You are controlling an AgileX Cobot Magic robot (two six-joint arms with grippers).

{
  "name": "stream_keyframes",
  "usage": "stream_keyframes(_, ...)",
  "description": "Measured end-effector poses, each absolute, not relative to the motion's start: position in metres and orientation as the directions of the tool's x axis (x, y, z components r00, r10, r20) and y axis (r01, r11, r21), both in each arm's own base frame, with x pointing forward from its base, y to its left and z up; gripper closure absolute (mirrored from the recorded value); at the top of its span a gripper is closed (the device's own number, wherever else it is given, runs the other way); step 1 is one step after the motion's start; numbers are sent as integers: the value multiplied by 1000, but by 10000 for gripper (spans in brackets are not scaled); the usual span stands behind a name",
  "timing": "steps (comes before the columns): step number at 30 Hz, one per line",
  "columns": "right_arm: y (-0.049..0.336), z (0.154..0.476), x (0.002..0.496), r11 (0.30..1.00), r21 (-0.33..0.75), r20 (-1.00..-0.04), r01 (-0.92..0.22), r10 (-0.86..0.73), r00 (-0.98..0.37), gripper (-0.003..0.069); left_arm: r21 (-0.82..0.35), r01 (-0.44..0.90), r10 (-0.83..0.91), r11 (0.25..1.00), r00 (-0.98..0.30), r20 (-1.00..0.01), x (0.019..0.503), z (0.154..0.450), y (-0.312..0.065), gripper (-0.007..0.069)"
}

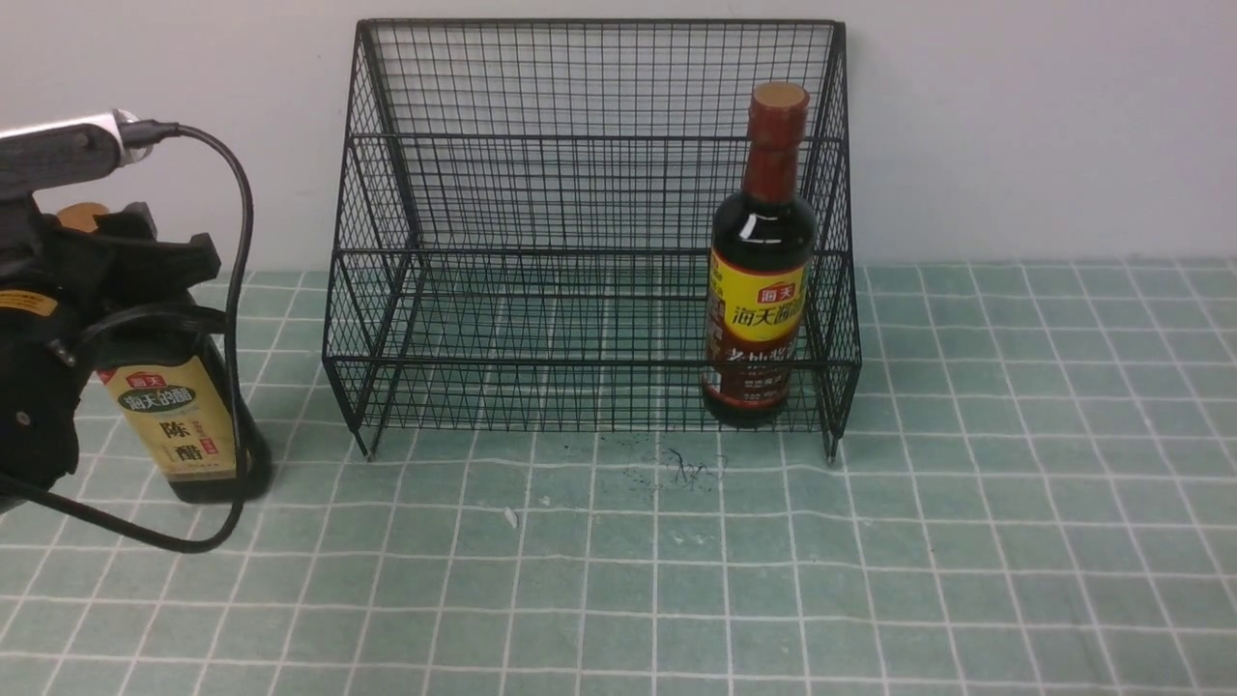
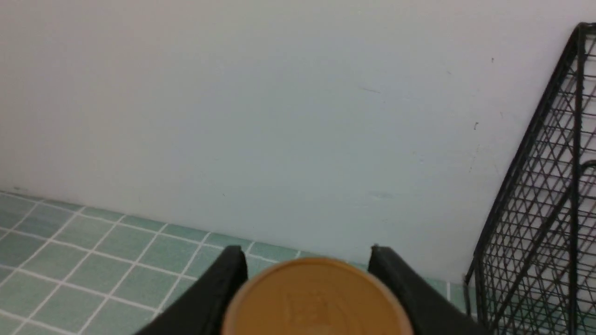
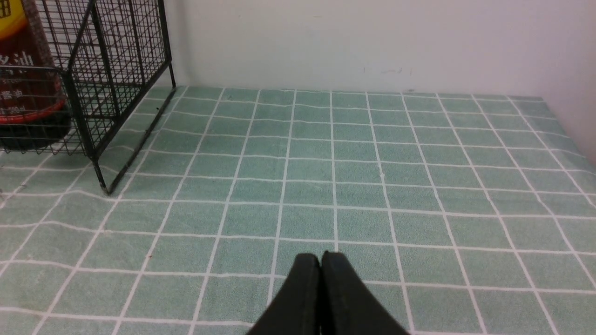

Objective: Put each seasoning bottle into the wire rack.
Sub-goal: Use the left arm to grab the condiment bottle closest to it, then use the left arm to put the condiment bottle back on the shelf

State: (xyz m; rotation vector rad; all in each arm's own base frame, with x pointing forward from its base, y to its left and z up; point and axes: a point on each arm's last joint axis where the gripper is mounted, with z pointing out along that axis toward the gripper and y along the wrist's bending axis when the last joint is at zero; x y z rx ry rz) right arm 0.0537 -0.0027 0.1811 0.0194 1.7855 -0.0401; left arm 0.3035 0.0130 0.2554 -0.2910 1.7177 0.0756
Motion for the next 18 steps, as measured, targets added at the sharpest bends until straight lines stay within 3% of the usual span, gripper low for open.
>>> stream_keyframes(6,-3,181,54,999,-17,-977,35,-9,-213,672,-108,-145,-109,984,-3,-994,301,320,7,326)
stream_keyframes(8,-3,181,54,999,-17,-977,35,-9,-213,672,-92,-33,-90,995,56,-994,302,346,5,326)
stream_keyframes(9,-3,181,54,999,-17,-977,35,-9,-213,672,-88,-109,-80,990,81,-994,303,355,4,326)
stream_keyframes(18,-3,181,54,999,-17,-977,35,-9,-213,672,-78,20,-80,997,226,-971,317,445,-19,326)
